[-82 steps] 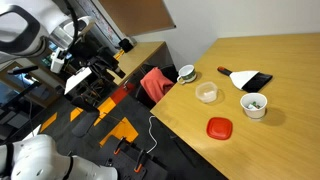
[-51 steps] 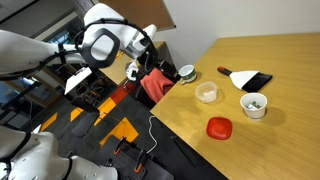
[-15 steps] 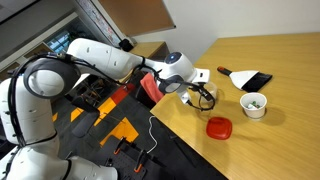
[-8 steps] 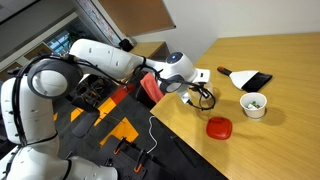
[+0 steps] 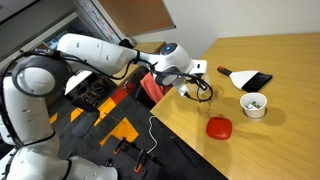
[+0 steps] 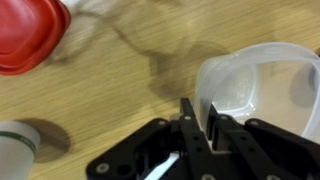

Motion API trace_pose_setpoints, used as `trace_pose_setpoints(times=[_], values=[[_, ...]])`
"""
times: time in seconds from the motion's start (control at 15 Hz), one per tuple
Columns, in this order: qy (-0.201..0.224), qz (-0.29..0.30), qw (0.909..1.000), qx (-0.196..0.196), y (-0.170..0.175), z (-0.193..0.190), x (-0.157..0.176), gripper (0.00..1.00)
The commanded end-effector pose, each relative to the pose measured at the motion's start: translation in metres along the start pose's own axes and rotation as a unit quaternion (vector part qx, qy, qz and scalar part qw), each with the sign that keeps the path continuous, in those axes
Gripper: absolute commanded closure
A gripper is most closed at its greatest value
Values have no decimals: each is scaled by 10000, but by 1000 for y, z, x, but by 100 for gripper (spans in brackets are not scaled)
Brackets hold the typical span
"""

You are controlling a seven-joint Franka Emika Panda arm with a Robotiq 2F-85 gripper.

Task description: Pick up the transparent bowl and move it to the right of the orange lid

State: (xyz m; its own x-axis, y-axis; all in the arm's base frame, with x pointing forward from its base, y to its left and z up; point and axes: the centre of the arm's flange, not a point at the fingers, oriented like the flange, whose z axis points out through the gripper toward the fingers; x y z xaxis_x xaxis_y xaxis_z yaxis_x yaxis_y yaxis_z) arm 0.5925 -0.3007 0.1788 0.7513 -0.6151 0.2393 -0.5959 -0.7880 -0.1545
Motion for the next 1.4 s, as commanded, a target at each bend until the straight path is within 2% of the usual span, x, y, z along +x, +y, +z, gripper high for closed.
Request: trace_pose_setpoints(times=[0.0, 0.2, 0.33, 0.6, 0.93, 1.33], values=[[131, 297, 9994, 104, 16, -85, -2, 96], [301, 721, 9969, -59, 58, -137, -1, 96], [256, 1036, 9942, -157, 95, -164, -6, 96], [38, 1766, 9840, -239, 182, -194, -33, 96], [-233, 2651, 9626, -501, 266, -199, -75, 96], [-490, 3498, 9309, -926, 322, -164, -102, 96]])
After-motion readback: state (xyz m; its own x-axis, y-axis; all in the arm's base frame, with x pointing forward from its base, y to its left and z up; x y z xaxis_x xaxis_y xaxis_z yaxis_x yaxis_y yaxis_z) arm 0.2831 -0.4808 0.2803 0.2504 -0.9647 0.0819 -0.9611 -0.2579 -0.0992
